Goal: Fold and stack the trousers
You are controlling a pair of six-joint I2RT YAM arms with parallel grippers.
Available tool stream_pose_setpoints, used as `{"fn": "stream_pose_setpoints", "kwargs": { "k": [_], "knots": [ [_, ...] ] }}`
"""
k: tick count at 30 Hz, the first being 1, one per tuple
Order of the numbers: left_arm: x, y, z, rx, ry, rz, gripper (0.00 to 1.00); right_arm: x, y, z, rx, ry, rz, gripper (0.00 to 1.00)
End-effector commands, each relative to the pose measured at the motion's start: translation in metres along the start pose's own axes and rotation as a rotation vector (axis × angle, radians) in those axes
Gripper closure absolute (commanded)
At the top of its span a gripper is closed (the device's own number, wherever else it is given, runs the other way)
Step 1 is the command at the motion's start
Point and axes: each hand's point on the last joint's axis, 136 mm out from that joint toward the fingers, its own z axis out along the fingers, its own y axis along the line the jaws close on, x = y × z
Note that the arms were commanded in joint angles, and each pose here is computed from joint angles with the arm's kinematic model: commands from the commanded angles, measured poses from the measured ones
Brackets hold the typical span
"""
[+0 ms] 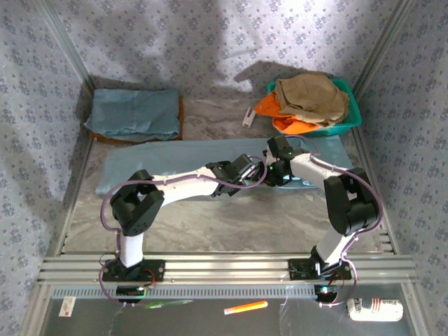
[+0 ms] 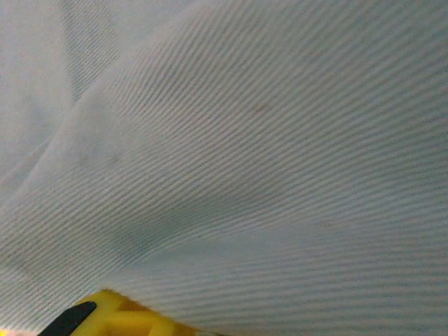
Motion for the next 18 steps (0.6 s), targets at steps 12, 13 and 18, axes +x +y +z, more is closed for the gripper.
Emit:
{"fn": "stream_pose_setpoints", "kwargs": {
  "k": [12,13,18],
  "knots": [
    [-0.001,0.009,-0.030,0.065,-0.002,-0.043,0.90,0.078,-0.001,0.017,-0.113,0.165,-0.076,0.73],
    [0.000,0.008,-0.029,0.066,-0.002,-0.048,0.90,0.081,-0.004,0.019,-0.106,0.175,-0.075,0.73],
    [0.015,-0.006,-0.018,0.108,0.035,-0.087,0.94,0.094,-0.014,0.021,-0.088,0.204,-0.072,0.73]
  ]
}}
